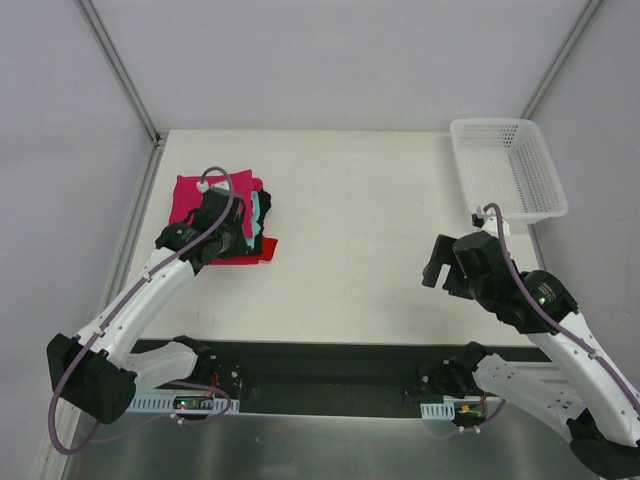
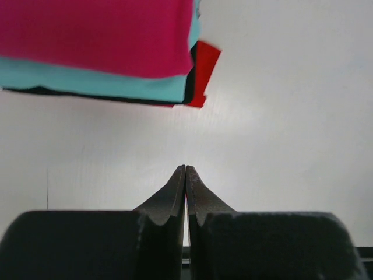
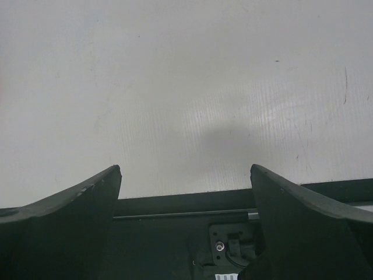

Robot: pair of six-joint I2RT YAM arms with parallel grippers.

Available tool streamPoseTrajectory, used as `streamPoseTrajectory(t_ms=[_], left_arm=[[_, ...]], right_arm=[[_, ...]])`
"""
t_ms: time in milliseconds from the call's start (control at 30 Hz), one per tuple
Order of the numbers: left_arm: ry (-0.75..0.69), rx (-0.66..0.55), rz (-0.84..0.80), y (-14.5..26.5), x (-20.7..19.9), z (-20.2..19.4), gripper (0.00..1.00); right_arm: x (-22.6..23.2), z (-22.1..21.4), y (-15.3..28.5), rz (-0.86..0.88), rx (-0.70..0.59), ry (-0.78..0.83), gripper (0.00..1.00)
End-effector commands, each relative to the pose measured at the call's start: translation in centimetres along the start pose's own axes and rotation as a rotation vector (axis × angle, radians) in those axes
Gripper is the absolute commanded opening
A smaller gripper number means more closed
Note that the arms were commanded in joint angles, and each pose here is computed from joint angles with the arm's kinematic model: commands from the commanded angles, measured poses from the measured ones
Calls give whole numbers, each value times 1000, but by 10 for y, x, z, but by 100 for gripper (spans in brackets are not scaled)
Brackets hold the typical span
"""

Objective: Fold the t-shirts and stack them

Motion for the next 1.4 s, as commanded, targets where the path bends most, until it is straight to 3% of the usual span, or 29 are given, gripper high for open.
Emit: streamPoseTrajectory(t_ms=[0,167,433,933,1200,1367], left_arm=[[78,-4,127,2,30,-28,0],[89,17,194,-13,46,-43,0],[157,89,162,-51,68,-66,0],[253,104,144,-105,87,-33,0],[169,4,160,-121,88,-3,0],[135,7,138,-139,89,11,0]], right_arm=[[4,-4,-3,39,5,-25,96],[5,-6,-5,55,17,-30,96],[-4,-14,-2,47,7,-33,96],[-7,-15,0,49,-3,-18,96],[-4,-13,-2,66,-1,3,96],[-2,-8,2,91,-20,20,96]])
Point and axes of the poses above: each gripper's point midway between its finger pads, its own y axis back along the fingers, its own x axis along the line the jaws close on, z = x × y, the point moved 9 cm from there along y, back along the fingers, and after that the axes turned 4 degrees about y, right-handed, at the moved point
